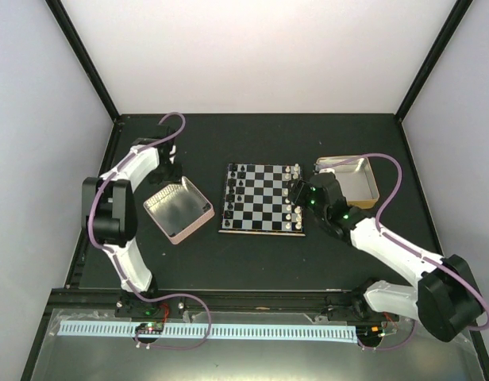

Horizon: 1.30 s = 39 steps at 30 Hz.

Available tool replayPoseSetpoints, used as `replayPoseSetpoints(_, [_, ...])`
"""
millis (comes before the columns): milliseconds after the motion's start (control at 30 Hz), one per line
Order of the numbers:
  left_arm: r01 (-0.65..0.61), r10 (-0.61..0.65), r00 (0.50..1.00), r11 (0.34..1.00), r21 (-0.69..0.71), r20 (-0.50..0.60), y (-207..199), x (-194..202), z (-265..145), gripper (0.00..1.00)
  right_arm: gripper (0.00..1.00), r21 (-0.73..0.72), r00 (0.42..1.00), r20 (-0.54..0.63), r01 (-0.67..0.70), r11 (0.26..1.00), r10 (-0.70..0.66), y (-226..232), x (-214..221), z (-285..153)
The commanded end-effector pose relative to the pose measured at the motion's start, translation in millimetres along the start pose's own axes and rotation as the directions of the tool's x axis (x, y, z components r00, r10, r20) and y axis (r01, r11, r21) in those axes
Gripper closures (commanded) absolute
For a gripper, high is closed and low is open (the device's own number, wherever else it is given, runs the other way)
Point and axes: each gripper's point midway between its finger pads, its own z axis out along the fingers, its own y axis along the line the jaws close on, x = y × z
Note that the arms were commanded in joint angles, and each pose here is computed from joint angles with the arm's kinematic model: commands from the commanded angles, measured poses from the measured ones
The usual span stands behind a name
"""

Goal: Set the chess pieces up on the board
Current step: Adjust the storage box at the center of the board.

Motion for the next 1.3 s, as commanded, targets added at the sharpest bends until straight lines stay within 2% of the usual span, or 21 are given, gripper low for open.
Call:
replayPoseSetpoints(0, [-0.059,0.056,0.995,0.998,-0.037,-0.077,14,-1,6,0.44,0.28,-0.033,0.999,0.042,-0.011,0.999,0.013,3,-10,-9])
replayPoseSetpoints(167, [-0.086,0.08,0.988,0.996,-0.034,-0.13,12,1,16,0.51,0.29,-0.04,0.999,0.05,-0.017,0.999,0.019,3,-11,-11])
replayPoseSetpoints(367, [-0.082,0.061,0.985,0.988,-0.127,-0.159,31,4,19,0.78,0.28,-0.033,0.999,0.048,-0.018,0.999,0.02,2,-11,-9])
replayPoseSetpoints(500, [-0.074,0.042,0.984,0.98,-0.187,-0.172,43,8,19,0.84,0.28,-0.041,0.999,0.04,-0.018,0.999,0.02,4,-10,-7])
replayPoseSetpoints(833, [-0.008,-0.038,0.978,0.977,-0.214,-0.206,61,26,23,0.98,0.28,-0.049,1.0,0.024,-0.007,0.999,0.009,10,-11,-4])
replayPoseSetpoints(1100, [0.08,-0.124,0.97,0.976,-0.204,-0.211,67,43,18,0.96,0.29,-0.056,1.0,0.01,-0.01,0.998,0.01,11,-8,0])
replayPoseSetpoints(1233, [0.13,-0.154,0.975,0.98,-0.15,-0.158,60,34,5,0.71,0.29,-0.062,1.0,0.007,-0.013,0.998,0.014,12,-7,1])
replayPoseSetpoints(1267, [0.144,-0.162,0.977,0.981,-0.132,-0.137,57,29,-1,0.68,0.29,-0.062,1.0,0.005,-0.015,0.998,0.015,12,-7,1])
